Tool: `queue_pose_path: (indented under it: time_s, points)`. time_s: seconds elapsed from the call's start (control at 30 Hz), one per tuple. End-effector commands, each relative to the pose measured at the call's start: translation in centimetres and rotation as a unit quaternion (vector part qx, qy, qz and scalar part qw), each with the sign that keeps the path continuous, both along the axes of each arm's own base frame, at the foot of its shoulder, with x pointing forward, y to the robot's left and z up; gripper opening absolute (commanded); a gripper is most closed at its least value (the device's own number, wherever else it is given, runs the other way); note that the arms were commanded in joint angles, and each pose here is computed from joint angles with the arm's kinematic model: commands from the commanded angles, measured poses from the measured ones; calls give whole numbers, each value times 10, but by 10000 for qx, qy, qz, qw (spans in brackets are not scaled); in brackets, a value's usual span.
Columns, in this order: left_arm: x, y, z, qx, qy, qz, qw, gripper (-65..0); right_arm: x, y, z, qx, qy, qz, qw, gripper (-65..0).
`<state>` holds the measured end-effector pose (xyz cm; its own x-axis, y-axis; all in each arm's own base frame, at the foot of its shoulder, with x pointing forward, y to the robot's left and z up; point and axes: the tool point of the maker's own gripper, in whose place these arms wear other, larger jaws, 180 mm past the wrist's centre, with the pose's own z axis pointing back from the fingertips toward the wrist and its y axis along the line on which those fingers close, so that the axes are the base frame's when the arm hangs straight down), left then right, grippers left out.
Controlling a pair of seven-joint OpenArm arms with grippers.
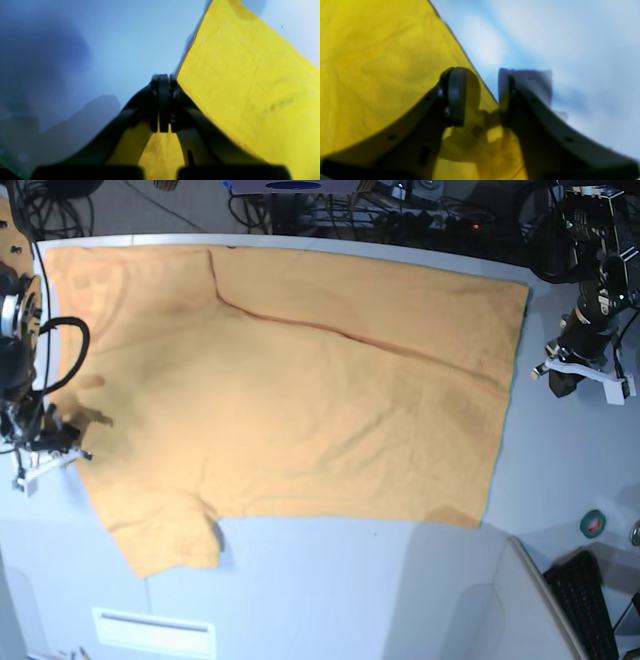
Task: Layout the t-shirt on the table in an organized manner, then fold the t-shirt properly
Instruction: 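Lower the right gripper and grasp the shirt's side edge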
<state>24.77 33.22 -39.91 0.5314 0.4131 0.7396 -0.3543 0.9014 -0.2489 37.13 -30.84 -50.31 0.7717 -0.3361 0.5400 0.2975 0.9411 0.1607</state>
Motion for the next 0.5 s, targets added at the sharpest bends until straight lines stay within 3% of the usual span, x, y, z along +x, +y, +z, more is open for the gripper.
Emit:
queue_pose_path:
  time_s: [0.0, 0.07, 0.27, 0.47]
  points:
    - [9, 6, 15, 110, -238, -30, 9997, -650, 8, 2, 9, 14, -67, 88, 9999, -548]
    - [9, 6, 15, 110, -238, -30, 9997, -650, 9, 4, 13, -19, -94, 189, 9998, -650]
    - [7, 6, 13, 110, -208, -30, 9997, -650, 11, 1, 29, -106, -231, 261, 9993, -650]
    - [5, 6, 12, 144, -177, -39, 9997, -650, -1, -3, 68, -103, -446, 187, 9988, -650]
